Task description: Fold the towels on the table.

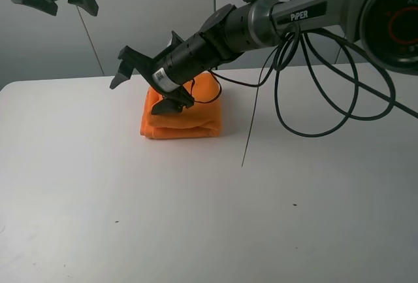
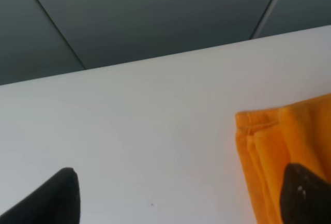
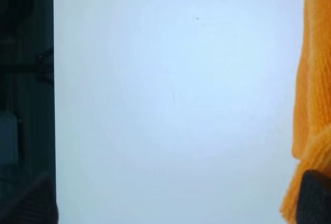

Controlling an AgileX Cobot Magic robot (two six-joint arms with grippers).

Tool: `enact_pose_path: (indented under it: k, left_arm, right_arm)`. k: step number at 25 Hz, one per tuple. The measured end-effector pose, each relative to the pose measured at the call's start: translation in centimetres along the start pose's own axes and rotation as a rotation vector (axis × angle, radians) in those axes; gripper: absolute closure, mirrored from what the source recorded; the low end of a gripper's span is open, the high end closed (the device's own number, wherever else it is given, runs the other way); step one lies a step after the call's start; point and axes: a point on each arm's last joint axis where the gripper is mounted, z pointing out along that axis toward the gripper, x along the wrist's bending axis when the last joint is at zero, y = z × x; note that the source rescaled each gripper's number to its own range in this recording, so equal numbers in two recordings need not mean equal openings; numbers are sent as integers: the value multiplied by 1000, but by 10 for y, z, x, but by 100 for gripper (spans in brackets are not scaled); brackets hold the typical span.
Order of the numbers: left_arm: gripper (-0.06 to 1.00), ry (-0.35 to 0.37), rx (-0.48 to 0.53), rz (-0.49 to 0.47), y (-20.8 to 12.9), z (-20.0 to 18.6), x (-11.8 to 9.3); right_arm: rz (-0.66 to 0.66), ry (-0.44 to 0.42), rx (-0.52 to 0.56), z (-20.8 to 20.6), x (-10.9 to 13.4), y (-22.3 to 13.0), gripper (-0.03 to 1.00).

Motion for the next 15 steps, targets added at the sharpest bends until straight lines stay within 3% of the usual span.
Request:
enact_pose_path:
  k: [5, 9, 12, 15]
  left_arm:
    - [-4, -2, 24, -2, -2, -1, 0]
    - [-4, -3, -19, -2, 2, -21, -1]
    - [-4, -4, -63, -1, 5, -48, -1]
    - [-4, -7, -53, -2, 2, -72, -2]
  right_arm:
    - [-41, 1, 3, 0, 3, -2, -3]
    - [-171, 17, -17, -24, 23, 1, -3]
    - [-320, -54, -36, -55, 39, 4, -3]
    - [-431, -197, -39, -87, 39, 9, -3]
